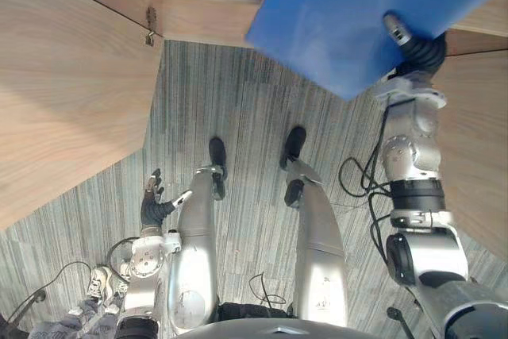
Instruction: Walk over to the cabinet, pick up the folder, carry it to the office cabinet, place the folder inside the office cabinet, then close the office cabinet door
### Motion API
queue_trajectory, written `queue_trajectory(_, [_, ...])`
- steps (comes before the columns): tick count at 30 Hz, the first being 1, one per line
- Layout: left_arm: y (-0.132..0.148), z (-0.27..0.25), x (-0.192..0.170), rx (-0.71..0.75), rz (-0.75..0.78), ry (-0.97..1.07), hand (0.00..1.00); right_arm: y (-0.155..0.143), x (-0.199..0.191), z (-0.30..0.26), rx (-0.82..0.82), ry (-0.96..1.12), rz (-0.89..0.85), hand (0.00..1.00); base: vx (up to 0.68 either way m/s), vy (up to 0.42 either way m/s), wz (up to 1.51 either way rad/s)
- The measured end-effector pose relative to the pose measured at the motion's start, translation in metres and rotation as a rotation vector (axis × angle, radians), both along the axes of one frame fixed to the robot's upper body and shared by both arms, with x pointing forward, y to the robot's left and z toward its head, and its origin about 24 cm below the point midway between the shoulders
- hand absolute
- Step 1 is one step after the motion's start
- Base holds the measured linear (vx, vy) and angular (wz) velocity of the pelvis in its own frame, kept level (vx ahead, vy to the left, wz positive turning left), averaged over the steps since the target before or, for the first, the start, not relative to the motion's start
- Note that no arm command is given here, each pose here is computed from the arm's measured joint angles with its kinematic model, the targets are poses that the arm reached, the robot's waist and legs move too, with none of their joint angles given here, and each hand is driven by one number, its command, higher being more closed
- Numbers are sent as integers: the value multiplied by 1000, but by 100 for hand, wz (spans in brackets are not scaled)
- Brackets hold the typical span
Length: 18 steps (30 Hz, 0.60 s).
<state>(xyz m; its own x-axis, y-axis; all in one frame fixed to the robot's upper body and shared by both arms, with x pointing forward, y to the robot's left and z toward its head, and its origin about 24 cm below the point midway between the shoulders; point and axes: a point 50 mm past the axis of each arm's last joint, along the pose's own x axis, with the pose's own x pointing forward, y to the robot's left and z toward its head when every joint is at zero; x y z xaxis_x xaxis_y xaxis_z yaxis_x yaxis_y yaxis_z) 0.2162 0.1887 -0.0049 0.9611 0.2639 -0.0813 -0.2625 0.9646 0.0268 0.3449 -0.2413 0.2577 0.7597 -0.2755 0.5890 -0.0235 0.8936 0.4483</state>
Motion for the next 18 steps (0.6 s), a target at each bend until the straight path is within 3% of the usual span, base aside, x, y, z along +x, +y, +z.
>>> queue_trajectory(5, [-7, -7, 20, -40, 8, 33, 0, 3, 9, 33, 172, -71, 57, 100, 15, 7, 7])
queue_trajectory(10, [-9, -18, 16, -84, 38, 82, 0, -7, 10, 59, 359, -144, 61, 100, 20, 5, 12])
queue_trajectory(18, [-12, -25, 16, -125, 54, 110, 0, -20, 14, 57, 572, -118, 69, 100, 20, 0, 10])
